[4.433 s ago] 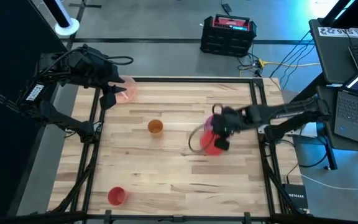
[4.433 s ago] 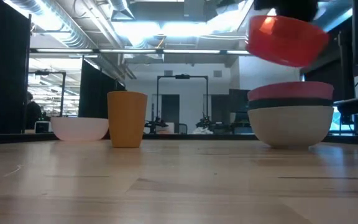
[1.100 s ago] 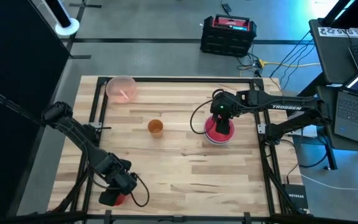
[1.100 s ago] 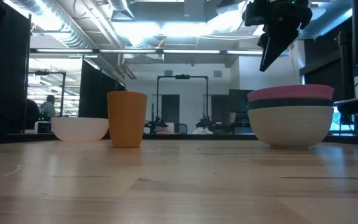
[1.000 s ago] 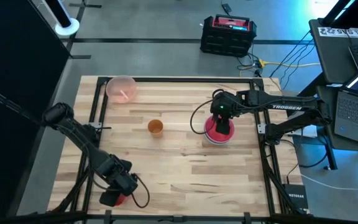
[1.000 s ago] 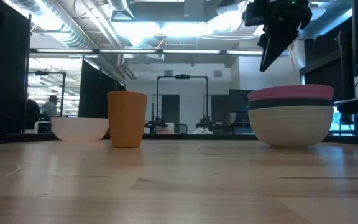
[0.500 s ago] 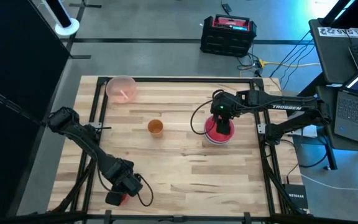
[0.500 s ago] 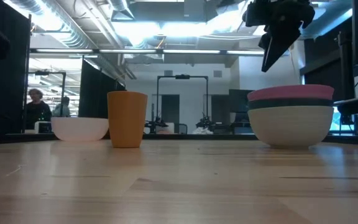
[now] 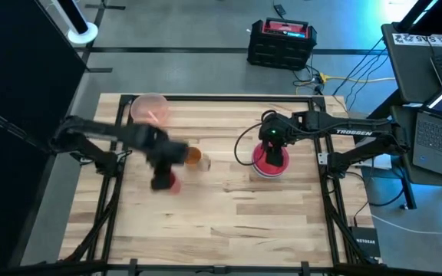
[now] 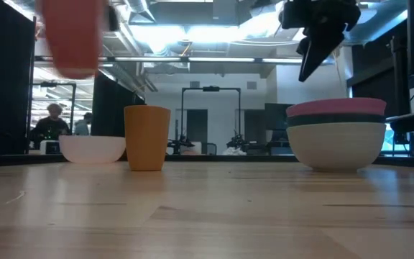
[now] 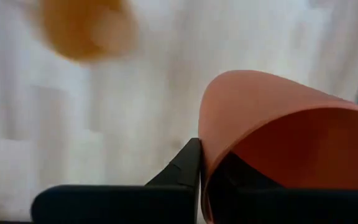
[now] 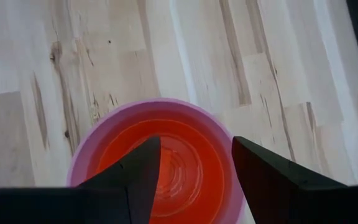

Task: Nest bowls inside each other
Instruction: Stack the orange cup on top of the yellow cup

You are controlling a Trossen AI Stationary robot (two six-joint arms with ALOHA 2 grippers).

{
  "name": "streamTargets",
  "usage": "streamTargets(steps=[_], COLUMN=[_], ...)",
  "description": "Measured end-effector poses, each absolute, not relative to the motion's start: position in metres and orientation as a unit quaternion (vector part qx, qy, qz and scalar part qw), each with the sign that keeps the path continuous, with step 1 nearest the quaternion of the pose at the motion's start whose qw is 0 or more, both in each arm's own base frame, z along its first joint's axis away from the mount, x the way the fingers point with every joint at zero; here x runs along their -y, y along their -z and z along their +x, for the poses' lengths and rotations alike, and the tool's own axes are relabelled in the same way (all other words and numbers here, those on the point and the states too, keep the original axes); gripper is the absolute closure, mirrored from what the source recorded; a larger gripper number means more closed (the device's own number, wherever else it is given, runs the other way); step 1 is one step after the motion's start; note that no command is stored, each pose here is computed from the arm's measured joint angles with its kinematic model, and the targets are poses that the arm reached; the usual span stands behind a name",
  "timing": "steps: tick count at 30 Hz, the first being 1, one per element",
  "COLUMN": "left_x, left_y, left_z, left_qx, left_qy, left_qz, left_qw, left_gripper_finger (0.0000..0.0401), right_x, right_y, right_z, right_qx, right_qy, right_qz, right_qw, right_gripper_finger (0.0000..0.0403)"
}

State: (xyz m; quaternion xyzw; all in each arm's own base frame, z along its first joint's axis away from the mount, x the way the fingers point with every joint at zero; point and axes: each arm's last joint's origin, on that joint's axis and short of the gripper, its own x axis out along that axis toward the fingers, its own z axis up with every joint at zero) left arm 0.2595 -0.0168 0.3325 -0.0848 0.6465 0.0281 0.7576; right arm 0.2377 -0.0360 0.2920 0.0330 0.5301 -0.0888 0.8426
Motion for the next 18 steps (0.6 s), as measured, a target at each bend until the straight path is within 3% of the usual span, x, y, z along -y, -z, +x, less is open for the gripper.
streamTargets(steps=[8,18], left_x=[-0.058,-0.076], left_y=[-0.35,-0.336], left_z=[0.283,0.311], left_qx=[-0.659,-0.676], left_qy=[-0.077,-0.057], left_qz=[-0.096,-0.067], left_qw=[0.742,0.731], left_gripper_finger=[0.0401,0.0401], right_x=[0.036,0.036], right_y=[-0.292,-0.292], right_z=[0.238,0.238], right_qx=[-0.528,-0.527], right_qy=[0.101,0.109], right_qz=[0.048,0.052], right_qw=[0.842,0.841], right_gripper_finger=[0.0217,0.0217])
